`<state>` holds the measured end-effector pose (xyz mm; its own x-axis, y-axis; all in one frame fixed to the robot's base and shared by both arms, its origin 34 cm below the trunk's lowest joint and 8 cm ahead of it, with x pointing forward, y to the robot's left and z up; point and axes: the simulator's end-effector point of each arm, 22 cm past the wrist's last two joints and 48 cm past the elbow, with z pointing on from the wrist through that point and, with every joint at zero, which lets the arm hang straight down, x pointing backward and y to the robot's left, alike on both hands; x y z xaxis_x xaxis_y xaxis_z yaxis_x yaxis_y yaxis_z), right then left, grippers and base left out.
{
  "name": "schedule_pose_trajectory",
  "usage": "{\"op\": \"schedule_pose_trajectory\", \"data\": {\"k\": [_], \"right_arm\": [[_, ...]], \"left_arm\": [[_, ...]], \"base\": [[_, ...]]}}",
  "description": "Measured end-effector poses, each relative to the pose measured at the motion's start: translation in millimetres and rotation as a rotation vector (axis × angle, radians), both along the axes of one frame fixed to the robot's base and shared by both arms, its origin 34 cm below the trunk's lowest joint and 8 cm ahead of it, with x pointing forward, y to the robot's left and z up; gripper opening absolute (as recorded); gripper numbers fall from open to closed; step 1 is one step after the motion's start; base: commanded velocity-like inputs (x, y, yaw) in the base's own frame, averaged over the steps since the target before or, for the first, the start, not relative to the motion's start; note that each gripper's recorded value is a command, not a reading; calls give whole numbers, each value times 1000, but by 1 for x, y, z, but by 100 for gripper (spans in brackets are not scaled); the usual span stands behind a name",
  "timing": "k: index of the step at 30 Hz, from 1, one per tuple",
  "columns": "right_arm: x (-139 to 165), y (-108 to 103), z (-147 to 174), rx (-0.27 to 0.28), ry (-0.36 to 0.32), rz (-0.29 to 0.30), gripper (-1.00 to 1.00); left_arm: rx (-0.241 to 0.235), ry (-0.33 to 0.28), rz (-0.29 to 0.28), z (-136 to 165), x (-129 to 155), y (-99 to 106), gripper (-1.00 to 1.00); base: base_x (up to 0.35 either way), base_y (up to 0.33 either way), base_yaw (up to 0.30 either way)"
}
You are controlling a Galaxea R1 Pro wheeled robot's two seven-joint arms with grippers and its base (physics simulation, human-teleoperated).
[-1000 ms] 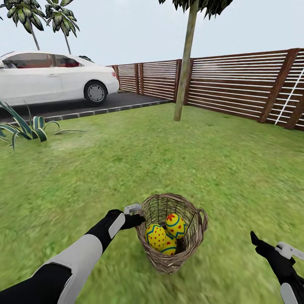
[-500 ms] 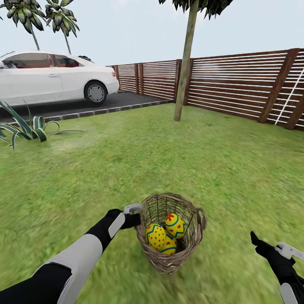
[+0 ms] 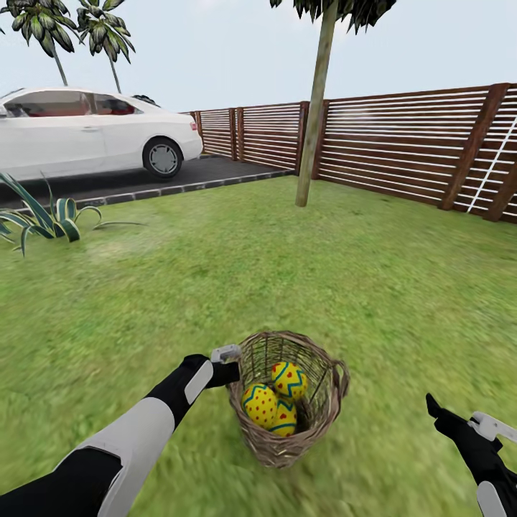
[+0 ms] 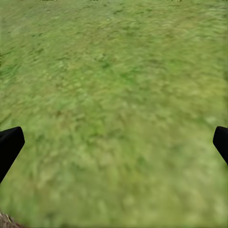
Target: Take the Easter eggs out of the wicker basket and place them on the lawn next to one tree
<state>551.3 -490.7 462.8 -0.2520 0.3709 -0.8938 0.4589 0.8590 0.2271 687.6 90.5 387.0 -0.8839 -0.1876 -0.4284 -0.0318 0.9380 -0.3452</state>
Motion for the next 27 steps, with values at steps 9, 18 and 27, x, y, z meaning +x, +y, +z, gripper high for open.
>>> {"op": "schedule_pose_trajectory", "data": {"k": [9,18,27], "right_arm": [[5,0,19,2,1,-1,100],[10,0,39,2,2,-2,100],[15,2,59,-1,1,2,100]], "left_arm": [[-5,-20,-2,29,12,-2,-100],[-2,-21,-3,49,18,0,-100],[-45,-9,57,70,26,9,-100]], "base": [[0,0,0],[0,0,0],[0,0,0]]}}
